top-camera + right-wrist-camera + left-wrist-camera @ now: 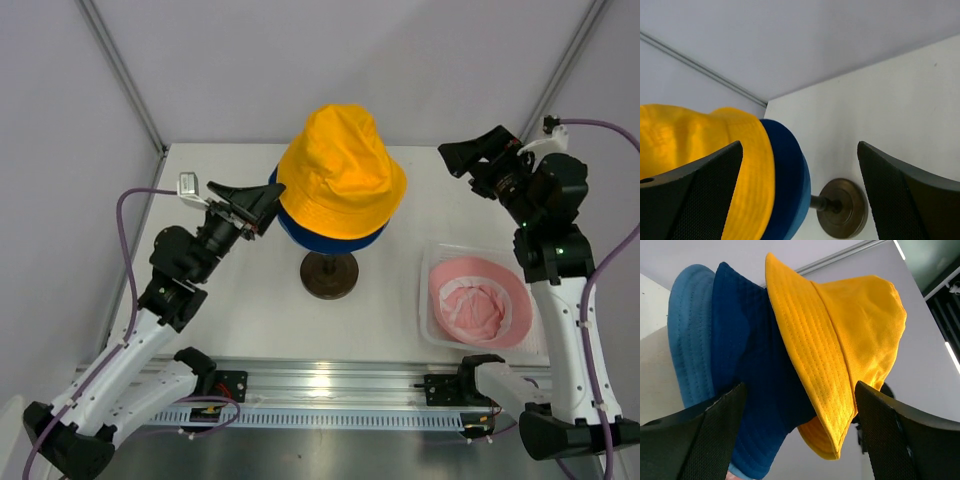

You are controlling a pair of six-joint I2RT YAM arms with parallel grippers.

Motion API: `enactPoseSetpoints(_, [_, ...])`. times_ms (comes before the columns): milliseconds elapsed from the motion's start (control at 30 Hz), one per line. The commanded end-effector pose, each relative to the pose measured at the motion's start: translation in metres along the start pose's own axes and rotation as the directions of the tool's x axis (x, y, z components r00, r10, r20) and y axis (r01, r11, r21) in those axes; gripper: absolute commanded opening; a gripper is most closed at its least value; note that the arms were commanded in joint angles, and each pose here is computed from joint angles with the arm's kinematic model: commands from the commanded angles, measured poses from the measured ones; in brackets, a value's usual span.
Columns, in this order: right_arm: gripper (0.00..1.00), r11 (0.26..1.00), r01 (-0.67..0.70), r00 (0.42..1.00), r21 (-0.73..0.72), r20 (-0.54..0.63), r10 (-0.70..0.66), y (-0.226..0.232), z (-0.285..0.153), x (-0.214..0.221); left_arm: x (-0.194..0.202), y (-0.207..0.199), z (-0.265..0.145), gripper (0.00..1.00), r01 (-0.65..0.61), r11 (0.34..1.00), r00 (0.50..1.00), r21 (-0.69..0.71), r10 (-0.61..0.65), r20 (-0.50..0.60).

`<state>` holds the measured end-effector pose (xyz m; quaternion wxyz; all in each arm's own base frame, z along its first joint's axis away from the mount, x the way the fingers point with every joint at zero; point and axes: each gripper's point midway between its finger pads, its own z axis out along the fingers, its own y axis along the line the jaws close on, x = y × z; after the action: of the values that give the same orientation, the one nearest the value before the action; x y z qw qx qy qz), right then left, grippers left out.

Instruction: Stack the hats

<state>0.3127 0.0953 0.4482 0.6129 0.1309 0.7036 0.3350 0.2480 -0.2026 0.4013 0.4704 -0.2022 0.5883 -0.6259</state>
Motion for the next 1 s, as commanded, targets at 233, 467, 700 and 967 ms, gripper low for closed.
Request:
enactPoseSetpoints(233, [0.95,0.945,-0.203,0.979,-0.256,-0.074,0.19,0.024,0.022,0.024,0.006,-0.027,0.009,0.87,0.092,0.988,0.994,0.127,-0.083,-0.076])
enactPoseSetpoints(467, [0.91,0.922,-0.264,0.964,-0.284,-0.083,0.251,0.021,0.03,0.034,0.003,-0.029,0.001,0.86,0.085,0.988,0.995,0.126,-0.078,-0.06])
enactPoseSetpoints(700, [0.89,0.893,-0.314,0.949,-0.323,-0.132,0.286,0.031,0.036,0.046,-0.009,-0.044,-0.007,0.86,0.048,0.986,0.999,0.161,-0.049,0.001])
enactPoseSetpoints(967, [0.88,0.886,-0.336,0.941,-0.321,-0.164,0.298,0.038,0.046,0.06,-0.003,-0.033,0.009,0.85,0.073,0.991,0.997,0.111,-0.069,-0.036])
